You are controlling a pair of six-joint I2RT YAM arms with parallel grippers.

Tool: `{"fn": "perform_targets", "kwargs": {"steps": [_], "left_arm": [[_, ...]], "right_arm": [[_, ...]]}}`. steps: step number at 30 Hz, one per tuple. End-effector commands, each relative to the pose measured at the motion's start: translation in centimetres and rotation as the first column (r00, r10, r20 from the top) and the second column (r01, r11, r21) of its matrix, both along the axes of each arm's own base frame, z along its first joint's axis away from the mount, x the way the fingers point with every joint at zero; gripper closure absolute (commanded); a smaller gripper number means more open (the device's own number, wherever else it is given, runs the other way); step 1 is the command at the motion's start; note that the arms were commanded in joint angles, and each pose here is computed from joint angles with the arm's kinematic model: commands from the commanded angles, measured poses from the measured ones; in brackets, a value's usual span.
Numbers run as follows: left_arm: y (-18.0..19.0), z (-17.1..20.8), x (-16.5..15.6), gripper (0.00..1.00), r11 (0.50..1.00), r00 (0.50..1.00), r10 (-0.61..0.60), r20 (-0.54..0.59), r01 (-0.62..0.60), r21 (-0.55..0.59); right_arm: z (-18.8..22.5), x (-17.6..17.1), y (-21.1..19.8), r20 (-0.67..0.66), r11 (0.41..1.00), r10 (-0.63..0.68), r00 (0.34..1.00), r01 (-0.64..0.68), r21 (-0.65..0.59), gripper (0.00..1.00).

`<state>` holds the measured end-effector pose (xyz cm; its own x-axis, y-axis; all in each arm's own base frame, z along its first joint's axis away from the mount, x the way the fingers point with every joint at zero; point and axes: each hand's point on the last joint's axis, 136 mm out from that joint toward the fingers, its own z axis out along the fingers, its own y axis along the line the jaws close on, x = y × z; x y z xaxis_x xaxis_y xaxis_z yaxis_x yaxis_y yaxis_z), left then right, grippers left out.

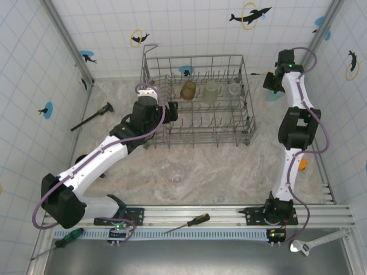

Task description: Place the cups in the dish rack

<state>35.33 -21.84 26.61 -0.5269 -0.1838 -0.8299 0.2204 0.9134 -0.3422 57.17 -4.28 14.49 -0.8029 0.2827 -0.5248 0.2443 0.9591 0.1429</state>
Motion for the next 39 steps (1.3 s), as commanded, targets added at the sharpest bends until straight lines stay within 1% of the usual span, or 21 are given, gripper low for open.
{"fn": "perform_targets", "kwargs": {"steps": [1,4,7,11,13,17,20,23,24,27,29,31,35,39], "left_arm": [[0.1,0.5,0.4,0.02,1.000,1.000,0.019,-0.015,-0.019,-0.005],[0.1,0.5,0.5,0.02,1.000,1.000,0.021,-0.015,-0.021,-0.008],[0.0,0.7,0.6,0.02,1.000,1.000,0.020,-0.013,-0.020,-0.008],[-0.4,0.6,0.8,0.02,1.000,1.000,0.005,-0.026,-0.006,-0.003],[-0.7,0.5,1.0,0.02,1.000,0.999,-0.003,-0.036,0.003,0.002],[-1.2,0.3,1.2,0.02,1.000,0.999,-0.017,-0.047,0.017,0.001],[-1.9,0.1,1.5,0.02,0.999,0.997,-0.048,-0.056,0.048,-0.005],[-2.8,0.0,1.8,0.02,0.995,0.993,-0.098,-0.065,0.097,-0.008],[-3.1,0.0,1.9,0.02,0.994,0.992,-0.111,-0.064,0.111,-0.008],[-3.4,0.0,2.5,0.02,0.992,0.990,-0.125,-0.072,0.124,-0.018],[-3.7,0.4,3.1,0.02,0.990,0.988,-0.137,-0.076,0.134,-0.042],[-3.9,0.7,3.7,0.02,0.987,0.986,-0.147,-0.083,0.141,-0.071],[-4.5,1.0,5.1,0.02,0.974,0.975,-0.193,-0.111,0.176,-0.145],[-5.0,0.7,6.0,0.02,0.950,0.964,-0.237,-0.117,0.205,-0.237]], "right_arm": [[9.5,-0.6,1.6,0.190,0.998,0.035,0.981,-0.045,0.049,1.00],[13.4,-1.0,3.4,0.279,0.994,0.071,0.958,-0.091,0.060,1.00],[16.5,-1.6,5.5,0.345,0.988,0.109,0.932,-0.141,0.069,1.00],[18.7,-2.4,7.9,0.388,0.974,0.131,0.912,-0.191,0.119,1.00],[19.8,-2.7,9.4,0.417,0.958,0.151,0.896,-0.237,0.162,1.00],[21.3,-3.1,12.5,0.464,0.923,0.200,0.863,-0.325,0.206,1.00],[20.9,-3.5,15.2,0.460,0.892,0.242,0.854,-0.383,0.241,1.00],[19.5,-4.1,17.3,0.441,0.866,0.268,0.857,-0.415,0.280,1.00],[19.2,-4.5,18.5,0.442,0.843,0.292,0.848,-0.447,0.299,1.00],[17.8,-5.3,20.3,0.421,0.828,0.315,0.851,-0.463,0.316,1.00],[17.2,-5.9,21.6,0.419,0.803,0.334,0.844,-0.487,0.342,1.00],[16.8,-6.5,23.1,0.426,0.762,0.350,0.834,-0.518,0.388,1.00],[15.7,-7.8,25.4,0.452,0.656,0.350,0.820,-0.559,0.506,1.00],[14.6,-8.8,26.2,0.466,0.584,0.329,0.821,-0.565,0.583,1.00]]}}
